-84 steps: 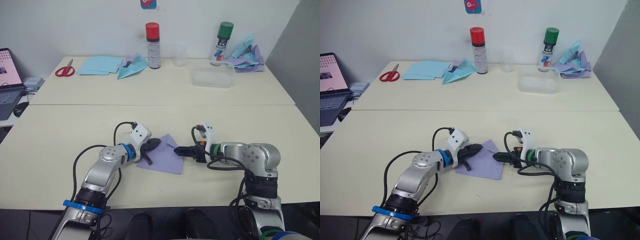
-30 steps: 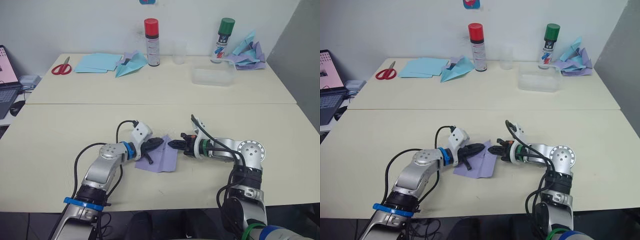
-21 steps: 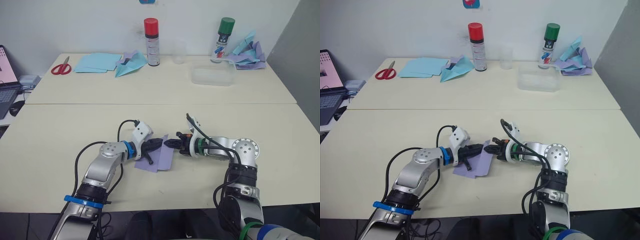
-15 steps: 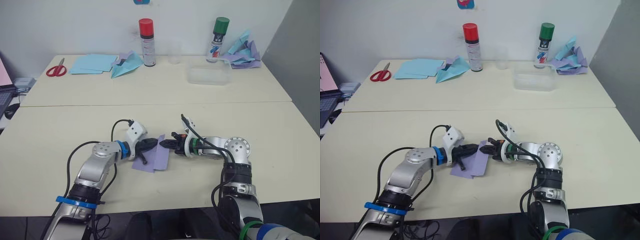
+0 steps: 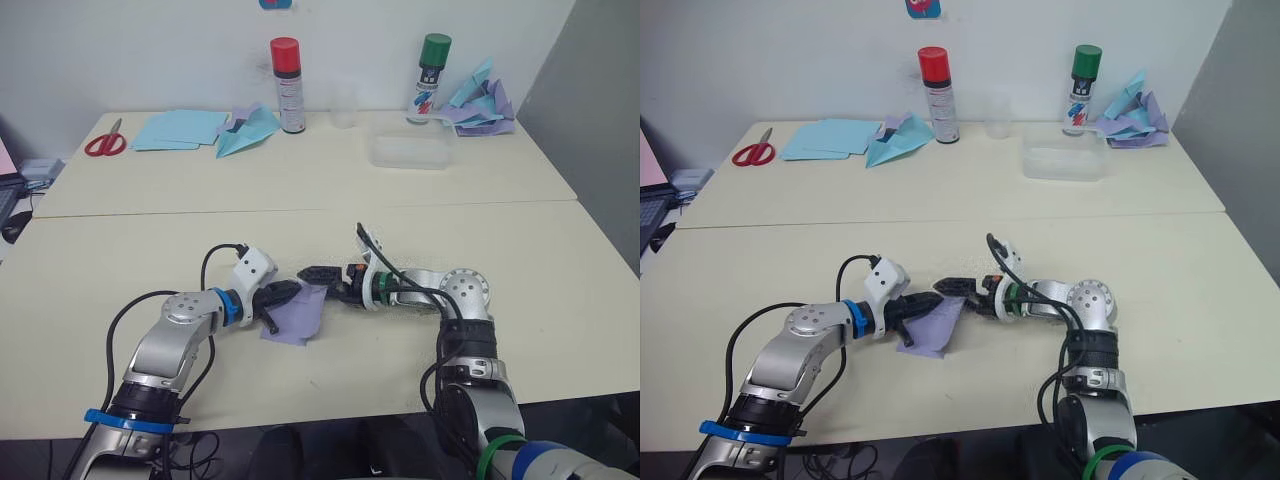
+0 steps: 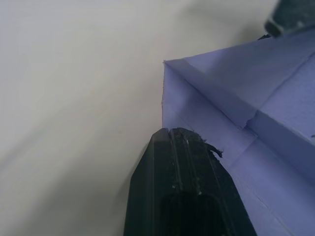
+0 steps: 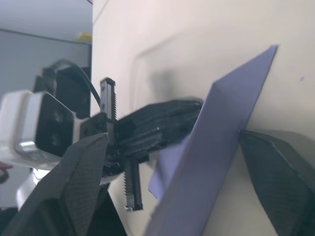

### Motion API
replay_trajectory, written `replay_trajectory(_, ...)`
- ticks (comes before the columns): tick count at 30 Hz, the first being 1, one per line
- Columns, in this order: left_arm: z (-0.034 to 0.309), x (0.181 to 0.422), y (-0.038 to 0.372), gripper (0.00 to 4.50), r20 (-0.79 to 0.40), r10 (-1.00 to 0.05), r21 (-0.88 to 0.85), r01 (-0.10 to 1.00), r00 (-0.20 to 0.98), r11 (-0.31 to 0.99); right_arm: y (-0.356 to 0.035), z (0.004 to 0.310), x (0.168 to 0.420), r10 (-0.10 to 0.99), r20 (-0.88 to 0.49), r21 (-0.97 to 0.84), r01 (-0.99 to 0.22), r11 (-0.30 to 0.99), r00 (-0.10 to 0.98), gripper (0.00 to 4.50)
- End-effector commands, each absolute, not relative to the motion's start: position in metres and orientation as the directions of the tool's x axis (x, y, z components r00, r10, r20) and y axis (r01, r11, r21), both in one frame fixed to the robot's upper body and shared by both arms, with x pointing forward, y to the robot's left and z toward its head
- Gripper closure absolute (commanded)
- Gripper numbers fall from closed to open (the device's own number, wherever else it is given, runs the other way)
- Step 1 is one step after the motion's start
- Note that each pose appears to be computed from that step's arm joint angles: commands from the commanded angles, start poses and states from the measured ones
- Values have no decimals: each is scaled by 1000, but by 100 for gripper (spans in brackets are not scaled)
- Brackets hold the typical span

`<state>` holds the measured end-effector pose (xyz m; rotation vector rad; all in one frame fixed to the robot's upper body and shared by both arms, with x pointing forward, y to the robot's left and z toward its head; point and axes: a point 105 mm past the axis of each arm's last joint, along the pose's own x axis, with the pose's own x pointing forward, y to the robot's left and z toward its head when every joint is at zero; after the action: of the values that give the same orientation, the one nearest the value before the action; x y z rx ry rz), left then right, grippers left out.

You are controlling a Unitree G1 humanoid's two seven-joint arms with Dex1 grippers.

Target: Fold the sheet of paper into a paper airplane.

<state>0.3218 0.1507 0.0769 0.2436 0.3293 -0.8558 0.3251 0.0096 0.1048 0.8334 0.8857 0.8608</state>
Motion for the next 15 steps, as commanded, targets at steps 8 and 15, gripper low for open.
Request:
replay_trajectory(8, 48, 312, 158, 450, -480, -660, 22, 760, 578, 650, 45, 142, 321, 937, -120, 922, -314, 227, 327, 30)
replay_trajectory(15, 47, 312, 158, 450, -485, -657, 36, 764, 578, 645, 49, 135, 316, 944, -127, 927, -302, 222, 304, 46)
